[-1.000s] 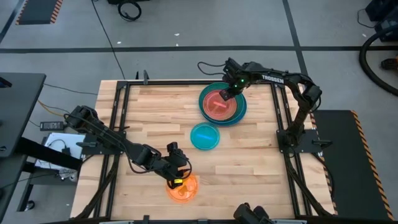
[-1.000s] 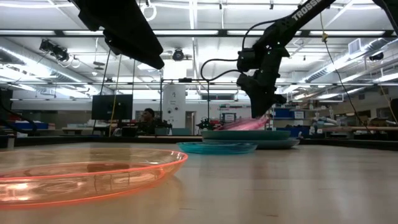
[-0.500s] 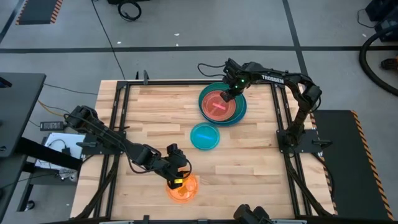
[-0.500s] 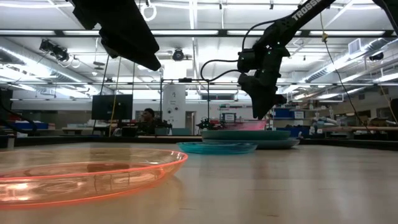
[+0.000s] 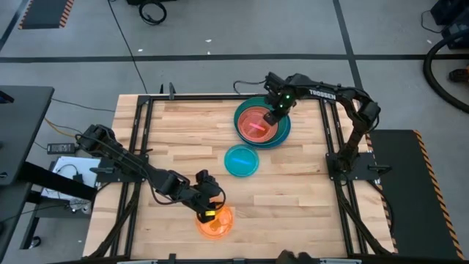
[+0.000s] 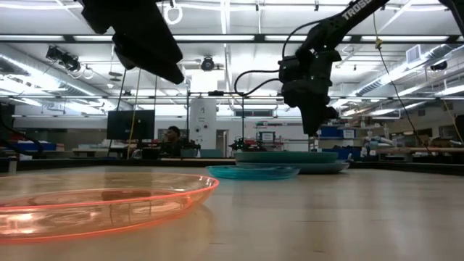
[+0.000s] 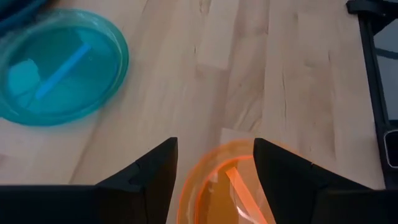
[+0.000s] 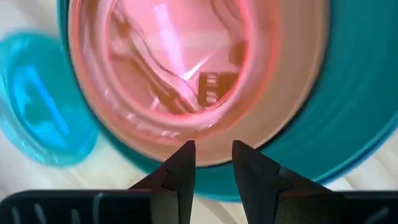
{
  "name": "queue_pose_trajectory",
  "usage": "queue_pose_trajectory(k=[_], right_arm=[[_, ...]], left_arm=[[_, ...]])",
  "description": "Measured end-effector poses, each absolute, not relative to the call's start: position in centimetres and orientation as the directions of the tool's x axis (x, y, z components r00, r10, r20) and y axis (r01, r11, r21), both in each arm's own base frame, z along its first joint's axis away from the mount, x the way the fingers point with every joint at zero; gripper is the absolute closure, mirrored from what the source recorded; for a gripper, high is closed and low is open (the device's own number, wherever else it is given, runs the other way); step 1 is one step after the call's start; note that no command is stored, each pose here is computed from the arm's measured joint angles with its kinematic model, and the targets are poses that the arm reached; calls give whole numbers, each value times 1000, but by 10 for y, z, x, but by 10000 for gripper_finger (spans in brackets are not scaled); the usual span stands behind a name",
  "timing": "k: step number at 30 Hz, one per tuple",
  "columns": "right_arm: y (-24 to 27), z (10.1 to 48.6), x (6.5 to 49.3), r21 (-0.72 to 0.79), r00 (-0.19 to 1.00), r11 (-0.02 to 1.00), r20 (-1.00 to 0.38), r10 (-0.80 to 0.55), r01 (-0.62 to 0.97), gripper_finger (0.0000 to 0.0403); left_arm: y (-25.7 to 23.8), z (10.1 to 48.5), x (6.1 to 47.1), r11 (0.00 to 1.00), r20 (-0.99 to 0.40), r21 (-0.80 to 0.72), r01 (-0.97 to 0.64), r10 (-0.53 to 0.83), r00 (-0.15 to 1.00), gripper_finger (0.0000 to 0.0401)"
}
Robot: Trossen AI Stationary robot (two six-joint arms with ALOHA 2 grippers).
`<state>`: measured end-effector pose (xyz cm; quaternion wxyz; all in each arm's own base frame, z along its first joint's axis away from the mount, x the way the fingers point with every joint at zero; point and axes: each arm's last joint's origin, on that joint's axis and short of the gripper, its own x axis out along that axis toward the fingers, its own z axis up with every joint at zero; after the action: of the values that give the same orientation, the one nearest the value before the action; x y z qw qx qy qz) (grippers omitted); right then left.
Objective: Stack plastic plates
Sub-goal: Stack the blue plate on top of the red plate
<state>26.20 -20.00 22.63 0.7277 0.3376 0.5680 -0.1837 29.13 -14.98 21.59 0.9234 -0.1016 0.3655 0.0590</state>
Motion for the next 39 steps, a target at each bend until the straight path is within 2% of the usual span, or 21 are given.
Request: queue_pose_trajectory(k=[6, 10, 17, 25, 29, 33, 39], right_arm=[[-167, 230, 286, 207, 273, 838, -959, 72, 505, 290], [-142, 232, 307, 179, 331, 926, -942, 63, 331, 290], [-87, 233, 331, 109, 342, 992, -936, 82, 59, 291], [-22, 233, 344, 31, 342, 970, -933, 115, -241, 290], [8, 235, 349, -73, 384, 946, -921, 57, -315, 280], [38, 236, 356, -208, 463, 909, -886, -20, -360, 269], [72, 219, 360, -362, 568, 850, -818, -92, -383, 256]], left_arm=[[-152, 214, 289, 965, -710, -180, -188, 5, 704, 184], [-151, 212, 286, 957, -734, -190, -220, 10, 679, 184], [-150, 206, 279, 935, -812, -237, -265, -41, 582, 184], [-152, 200, 267, 932, -876, -205, -298, -39, 481, 184], [-155, 198, 259, 936, -898, -174, -305, -24, 440, 184], [-158, 198, 257, 939, -895, -159, -306, -6, 446, 184], [-158, 198, 257, 939, -892, -152, -310, 5, 452, 184]])
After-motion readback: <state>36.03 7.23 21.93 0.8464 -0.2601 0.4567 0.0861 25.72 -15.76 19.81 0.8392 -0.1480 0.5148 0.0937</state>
